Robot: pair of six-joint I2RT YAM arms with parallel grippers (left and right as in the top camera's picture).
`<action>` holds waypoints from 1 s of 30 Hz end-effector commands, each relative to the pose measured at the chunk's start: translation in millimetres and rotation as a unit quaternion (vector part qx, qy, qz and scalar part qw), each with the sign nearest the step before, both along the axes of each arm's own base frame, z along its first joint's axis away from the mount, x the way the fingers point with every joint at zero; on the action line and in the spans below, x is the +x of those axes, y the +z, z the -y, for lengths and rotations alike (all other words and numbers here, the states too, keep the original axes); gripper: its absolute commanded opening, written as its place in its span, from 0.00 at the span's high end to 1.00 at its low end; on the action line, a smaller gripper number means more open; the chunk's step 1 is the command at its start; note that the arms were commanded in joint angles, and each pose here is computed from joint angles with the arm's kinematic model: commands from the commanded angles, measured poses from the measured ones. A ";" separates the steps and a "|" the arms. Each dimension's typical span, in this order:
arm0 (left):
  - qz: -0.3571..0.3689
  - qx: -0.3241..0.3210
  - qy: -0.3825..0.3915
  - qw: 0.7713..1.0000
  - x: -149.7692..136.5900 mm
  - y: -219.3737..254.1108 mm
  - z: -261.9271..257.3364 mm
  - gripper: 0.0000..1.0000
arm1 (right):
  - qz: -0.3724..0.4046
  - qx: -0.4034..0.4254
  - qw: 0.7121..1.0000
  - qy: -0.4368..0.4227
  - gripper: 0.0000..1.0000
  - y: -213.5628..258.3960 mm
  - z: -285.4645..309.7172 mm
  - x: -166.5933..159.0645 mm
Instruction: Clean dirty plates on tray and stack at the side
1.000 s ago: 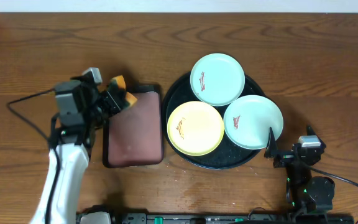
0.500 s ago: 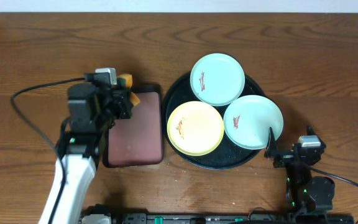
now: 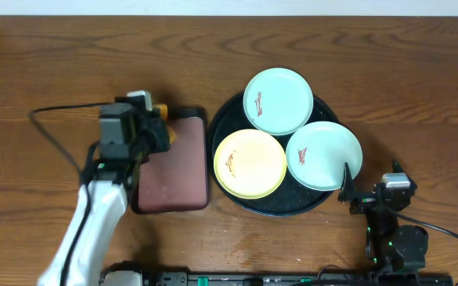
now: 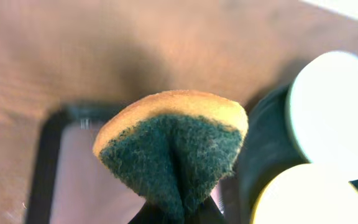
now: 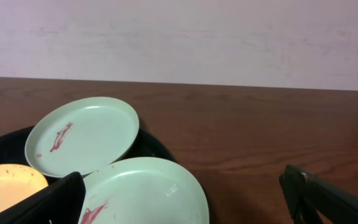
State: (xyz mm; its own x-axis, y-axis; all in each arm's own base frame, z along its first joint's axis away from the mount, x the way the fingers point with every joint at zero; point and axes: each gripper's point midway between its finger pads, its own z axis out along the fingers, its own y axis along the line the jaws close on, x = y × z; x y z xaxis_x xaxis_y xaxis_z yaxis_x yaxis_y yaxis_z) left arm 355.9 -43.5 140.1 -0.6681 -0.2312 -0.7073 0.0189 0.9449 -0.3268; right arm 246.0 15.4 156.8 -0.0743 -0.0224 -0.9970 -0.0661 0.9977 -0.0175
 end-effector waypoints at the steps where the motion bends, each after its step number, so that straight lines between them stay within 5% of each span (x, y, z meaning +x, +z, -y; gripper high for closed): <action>1: 0.090 -0.019 -0.018 0.996 -6.6 63.9 8.7 0.93 | -0.001 -0.003 1.000 0.003 0.01 -0.6 -1.4 -0.4; 6: 0.104 -0.009 -0.004 0.995 -26.1 79.1 2.7 0.92 | -0.001 -0.003 1.000 0.003 0.01 -0.6 -1.4 -0.4; 16: -0.078 0.036 0.040 0.996 -19.9 -47.2 -17.6 0.93 | -0.001 -0.003 1.000 0.003 0.01 -0.6 -1.4 -0.4; 21: -0.017 0.004 0.009 1.000 -11.1 2.1 -2.7 0.93 | -0.001 -0.003 1.000 0.003 0.01 -0.6 -1.4 -0.4; 27: 0.151 -0.016 -0.015 0.988 -28.7 119.7 6.7 0.93 | -0.001 -0.003 1.000 0.003 0.01 -0.6 -1.4 -0.4; 30: 0.161 0.001 0.013 0.987 -37.1 119.3 -4.3 0.93 | -0.001 -0.003 1.000 0.003 0.01 -0.6 -1.4 -0.4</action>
